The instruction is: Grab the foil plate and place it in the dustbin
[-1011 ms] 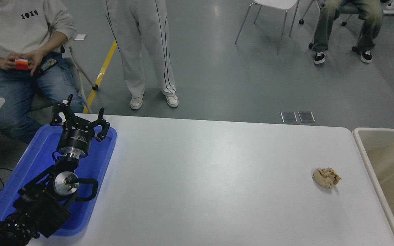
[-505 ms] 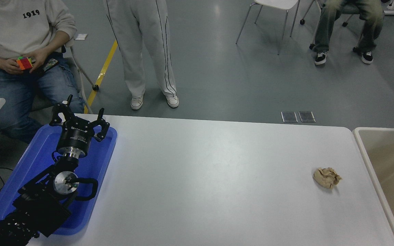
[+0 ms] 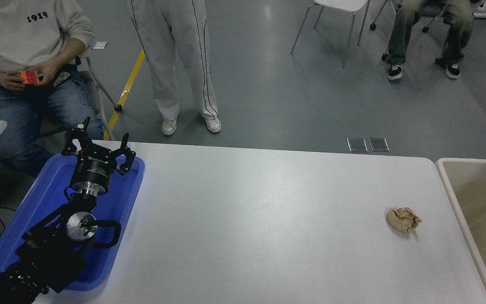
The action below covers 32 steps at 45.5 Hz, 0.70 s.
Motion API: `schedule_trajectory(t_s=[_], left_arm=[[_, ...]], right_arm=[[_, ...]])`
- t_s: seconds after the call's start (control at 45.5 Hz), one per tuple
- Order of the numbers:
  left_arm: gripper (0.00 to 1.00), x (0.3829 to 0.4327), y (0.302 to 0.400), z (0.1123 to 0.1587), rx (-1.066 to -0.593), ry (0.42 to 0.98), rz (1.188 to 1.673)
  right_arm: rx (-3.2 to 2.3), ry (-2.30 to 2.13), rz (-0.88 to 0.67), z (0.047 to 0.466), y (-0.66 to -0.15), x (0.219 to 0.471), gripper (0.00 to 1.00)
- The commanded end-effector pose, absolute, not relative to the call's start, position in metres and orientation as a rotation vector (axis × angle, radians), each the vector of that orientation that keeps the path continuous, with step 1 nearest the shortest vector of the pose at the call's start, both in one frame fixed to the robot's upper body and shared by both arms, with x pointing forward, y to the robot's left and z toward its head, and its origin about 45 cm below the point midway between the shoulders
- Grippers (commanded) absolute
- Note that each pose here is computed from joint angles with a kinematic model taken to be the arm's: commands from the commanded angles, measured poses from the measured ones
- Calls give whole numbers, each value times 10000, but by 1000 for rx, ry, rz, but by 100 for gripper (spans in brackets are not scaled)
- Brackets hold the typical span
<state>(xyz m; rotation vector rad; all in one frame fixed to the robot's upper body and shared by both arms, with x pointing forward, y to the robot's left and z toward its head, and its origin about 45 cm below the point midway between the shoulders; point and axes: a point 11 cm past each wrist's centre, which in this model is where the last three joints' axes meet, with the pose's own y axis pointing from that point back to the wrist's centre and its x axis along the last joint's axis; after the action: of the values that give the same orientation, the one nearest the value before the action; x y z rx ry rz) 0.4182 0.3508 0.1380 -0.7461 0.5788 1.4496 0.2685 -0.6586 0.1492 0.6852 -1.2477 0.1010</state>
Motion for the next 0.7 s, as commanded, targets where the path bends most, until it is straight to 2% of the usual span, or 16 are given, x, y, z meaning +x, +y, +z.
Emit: schedule_trajectory(t_s=[0.0,0.11,0.396,0.571,0.681], left_arm=[[100,4182,3507,1380,-746,579,1449],[100,4181,3511,1377,-745,579,1451],[100,4181,3511,1377,-745,579,1451],[100,4181,3511,1377,-745,579,1451],[100,4181,3511,1377,-745,579,1451]], right_arm=[[607,-1305,201,1593,-6612,2710,91],[604,-1298,212,1498,-6560,2675,96],[640,-1304,198,1429,-6451,2762,99],[677,-1312,183,1508,-6417,2883,100],[715,-1323,131,1617,-6467,2857,100]])
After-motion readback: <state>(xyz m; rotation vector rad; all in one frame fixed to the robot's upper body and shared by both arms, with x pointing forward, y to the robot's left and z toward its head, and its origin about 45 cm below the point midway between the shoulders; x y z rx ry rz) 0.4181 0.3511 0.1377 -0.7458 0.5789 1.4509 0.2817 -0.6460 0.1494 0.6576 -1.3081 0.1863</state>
